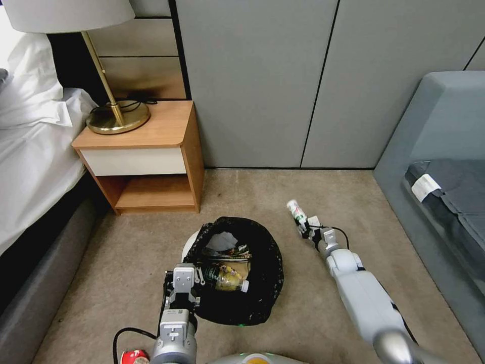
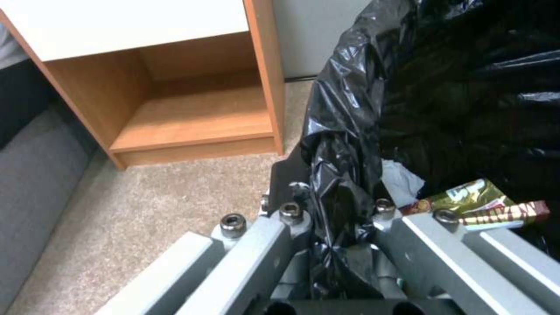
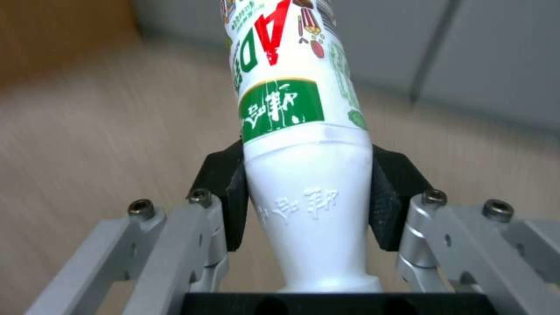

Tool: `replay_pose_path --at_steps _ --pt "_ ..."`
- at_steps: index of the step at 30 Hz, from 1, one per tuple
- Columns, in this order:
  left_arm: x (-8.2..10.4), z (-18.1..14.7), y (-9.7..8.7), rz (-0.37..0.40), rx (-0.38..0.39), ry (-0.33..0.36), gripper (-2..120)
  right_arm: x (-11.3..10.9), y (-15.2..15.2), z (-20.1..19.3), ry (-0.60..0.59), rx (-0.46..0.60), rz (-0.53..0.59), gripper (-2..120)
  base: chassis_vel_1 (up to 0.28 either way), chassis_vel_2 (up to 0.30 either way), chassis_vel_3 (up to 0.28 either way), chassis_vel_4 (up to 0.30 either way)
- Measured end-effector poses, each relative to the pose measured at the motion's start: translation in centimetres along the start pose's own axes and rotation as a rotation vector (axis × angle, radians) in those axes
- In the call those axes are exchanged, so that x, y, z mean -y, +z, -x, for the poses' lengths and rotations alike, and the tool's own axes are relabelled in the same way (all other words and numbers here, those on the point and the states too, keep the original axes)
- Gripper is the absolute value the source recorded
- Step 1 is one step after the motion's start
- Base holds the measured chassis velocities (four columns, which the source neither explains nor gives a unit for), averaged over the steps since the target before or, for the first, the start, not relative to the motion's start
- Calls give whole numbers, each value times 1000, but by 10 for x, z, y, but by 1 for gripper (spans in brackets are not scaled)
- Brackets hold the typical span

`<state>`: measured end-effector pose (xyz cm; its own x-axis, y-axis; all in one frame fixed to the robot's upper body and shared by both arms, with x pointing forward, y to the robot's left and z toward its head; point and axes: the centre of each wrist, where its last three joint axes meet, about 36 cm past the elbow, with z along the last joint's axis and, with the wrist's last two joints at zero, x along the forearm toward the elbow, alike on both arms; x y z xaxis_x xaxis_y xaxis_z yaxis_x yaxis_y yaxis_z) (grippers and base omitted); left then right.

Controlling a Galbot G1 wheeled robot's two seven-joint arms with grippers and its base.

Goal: Pick up the trash bin, then pick up the garbage from the floor and place it into the trash bin.

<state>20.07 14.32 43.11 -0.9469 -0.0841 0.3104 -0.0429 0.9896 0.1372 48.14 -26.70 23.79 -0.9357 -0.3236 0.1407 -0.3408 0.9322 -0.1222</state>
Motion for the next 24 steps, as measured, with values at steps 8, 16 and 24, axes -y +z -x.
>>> replay_pose_path --at_steps 8,16,24 --pt "-1 2 1 -2 -5 11 2 -72 -85 -87 -244 408 -72 37 0 0 0 0" --pt "-2 5 -2 -11 1 13 2 -138 -81 -147 -411 450 -67 37 0 0 0 0" --pt "-2 6 -4 -17 8 13 2 -160 -42 -171 -481 376 -63 37 0 0 0 0"
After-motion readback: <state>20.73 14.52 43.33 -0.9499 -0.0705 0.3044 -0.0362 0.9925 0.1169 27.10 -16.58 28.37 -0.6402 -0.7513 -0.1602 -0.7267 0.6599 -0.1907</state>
